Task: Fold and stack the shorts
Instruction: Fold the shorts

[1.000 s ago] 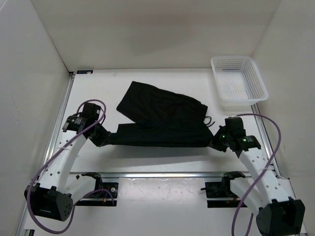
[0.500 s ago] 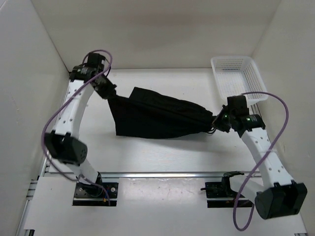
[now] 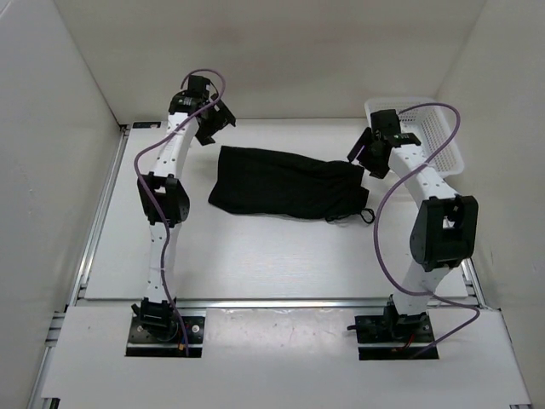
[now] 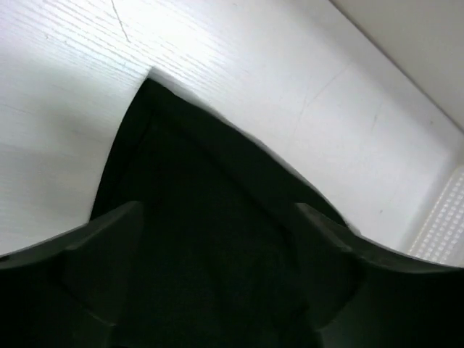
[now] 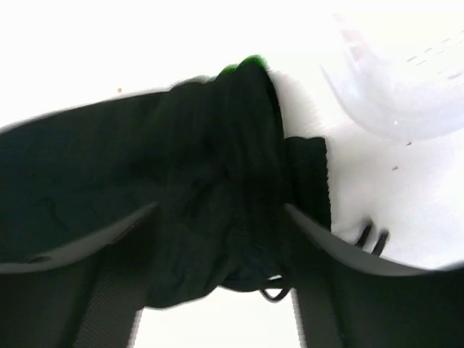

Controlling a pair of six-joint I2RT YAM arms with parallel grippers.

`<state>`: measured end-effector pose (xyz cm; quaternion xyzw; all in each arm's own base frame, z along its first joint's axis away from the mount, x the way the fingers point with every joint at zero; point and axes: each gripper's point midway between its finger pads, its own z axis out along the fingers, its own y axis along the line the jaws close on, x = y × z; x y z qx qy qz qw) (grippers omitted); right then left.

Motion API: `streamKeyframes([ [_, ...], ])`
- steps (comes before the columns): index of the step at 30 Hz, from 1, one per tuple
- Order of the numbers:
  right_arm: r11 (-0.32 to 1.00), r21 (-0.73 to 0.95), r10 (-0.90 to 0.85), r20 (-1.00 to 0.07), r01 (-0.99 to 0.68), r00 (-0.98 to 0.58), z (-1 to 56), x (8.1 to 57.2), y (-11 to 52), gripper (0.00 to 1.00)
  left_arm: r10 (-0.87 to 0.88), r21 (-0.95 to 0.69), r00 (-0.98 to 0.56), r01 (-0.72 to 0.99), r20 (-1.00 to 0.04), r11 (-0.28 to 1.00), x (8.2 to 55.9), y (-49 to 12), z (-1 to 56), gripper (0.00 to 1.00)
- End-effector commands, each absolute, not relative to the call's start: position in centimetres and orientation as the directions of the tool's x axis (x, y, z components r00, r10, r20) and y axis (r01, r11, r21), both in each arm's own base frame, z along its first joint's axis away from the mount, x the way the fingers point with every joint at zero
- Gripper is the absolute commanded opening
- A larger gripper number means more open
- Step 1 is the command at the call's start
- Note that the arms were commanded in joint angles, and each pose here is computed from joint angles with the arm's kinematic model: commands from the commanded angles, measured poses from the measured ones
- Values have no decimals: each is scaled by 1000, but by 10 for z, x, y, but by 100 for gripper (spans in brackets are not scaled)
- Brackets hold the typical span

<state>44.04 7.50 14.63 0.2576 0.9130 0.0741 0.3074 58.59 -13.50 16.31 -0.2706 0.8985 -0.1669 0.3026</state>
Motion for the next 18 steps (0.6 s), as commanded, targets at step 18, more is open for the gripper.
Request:
streamKeyframes([
  [18, 875, 306, 481, -460, 376, -746, 126, 318, 76, 64, -410, -252, -883, -353, -229, 901, 429, -118, 88, 100],
])
